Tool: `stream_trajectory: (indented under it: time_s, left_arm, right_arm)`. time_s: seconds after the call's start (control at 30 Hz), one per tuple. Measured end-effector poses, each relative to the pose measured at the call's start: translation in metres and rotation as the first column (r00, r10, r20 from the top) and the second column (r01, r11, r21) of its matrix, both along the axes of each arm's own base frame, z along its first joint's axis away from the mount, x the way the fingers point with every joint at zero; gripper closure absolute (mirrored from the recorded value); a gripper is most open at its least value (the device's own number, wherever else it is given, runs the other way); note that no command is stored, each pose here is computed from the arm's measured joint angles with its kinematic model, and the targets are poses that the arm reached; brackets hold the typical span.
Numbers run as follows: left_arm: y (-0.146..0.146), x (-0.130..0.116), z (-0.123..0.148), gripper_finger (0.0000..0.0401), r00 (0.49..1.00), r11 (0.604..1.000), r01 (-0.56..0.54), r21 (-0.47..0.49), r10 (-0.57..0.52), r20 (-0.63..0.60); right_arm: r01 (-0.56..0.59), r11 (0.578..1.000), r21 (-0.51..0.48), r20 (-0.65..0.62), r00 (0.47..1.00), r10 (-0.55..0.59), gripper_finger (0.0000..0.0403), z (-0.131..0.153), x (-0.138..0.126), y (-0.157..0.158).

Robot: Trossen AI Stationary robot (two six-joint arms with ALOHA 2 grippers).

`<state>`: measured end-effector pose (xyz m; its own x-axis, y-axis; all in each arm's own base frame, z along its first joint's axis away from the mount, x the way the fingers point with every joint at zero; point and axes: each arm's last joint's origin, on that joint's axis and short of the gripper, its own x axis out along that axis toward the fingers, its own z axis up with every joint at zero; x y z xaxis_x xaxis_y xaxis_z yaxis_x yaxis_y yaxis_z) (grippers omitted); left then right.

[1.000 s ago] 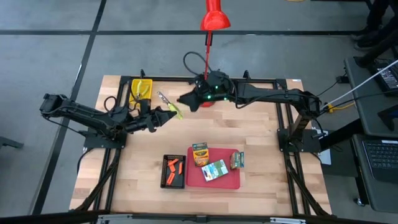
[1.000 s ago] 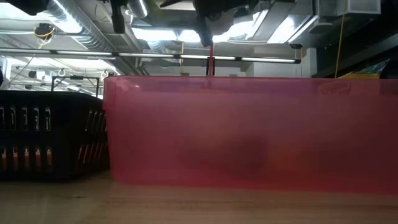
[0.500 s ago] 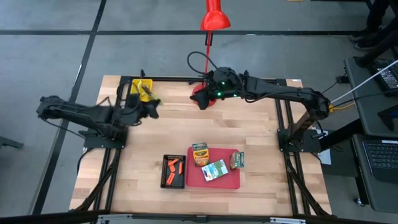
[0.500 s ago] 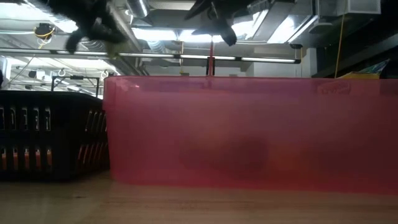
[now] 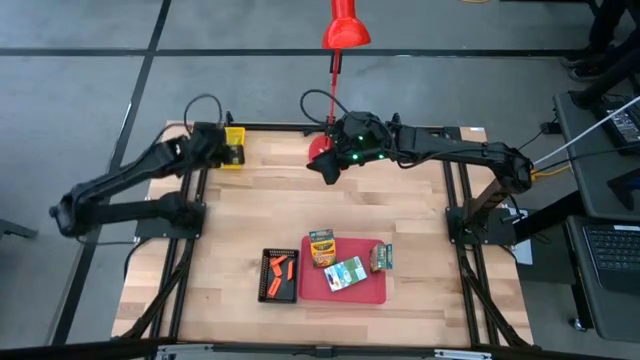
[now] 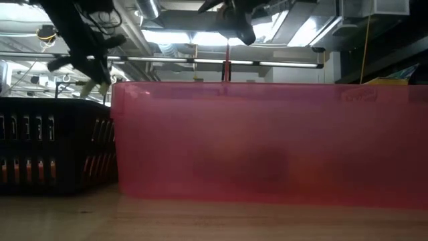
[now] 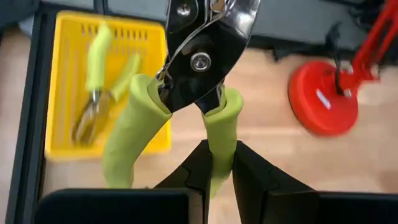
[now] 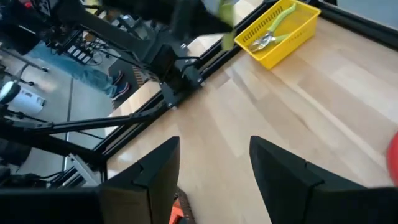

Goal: Pick & Place School Supplies
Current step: Put the green puncher into the yellow bin

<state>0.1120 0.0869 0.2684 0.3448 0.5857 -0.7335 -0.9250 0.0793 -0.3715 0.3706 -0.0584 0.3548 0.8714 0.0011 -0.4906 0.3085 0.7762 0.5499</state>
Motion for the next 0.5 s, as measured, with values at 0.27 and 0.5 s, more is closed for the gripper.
stream_trajectory:
  time_s: [0.27, 0.5]
  left_arm:
    - [0.062, -0.010, -0.029, 0.0364, 0.994, 0.987, -0.011, -0.160, -0.007, -0.109]
    - [0.090, 0.000, -0.053, 0.0364, 0.990, 0.976, 0.025, -0.216, -0.054, -0.131]
  right_arm:
    - [-0.046, 0.999, 0.020, 0.020, 0.999, 0.045, 0.0204, 0.008, -0.004, 0.023]
    - [0.047, 0.998, -0.036, -0.026, 0.999, -0.048, 0.0204, 0.028, -0.033, 0.040]
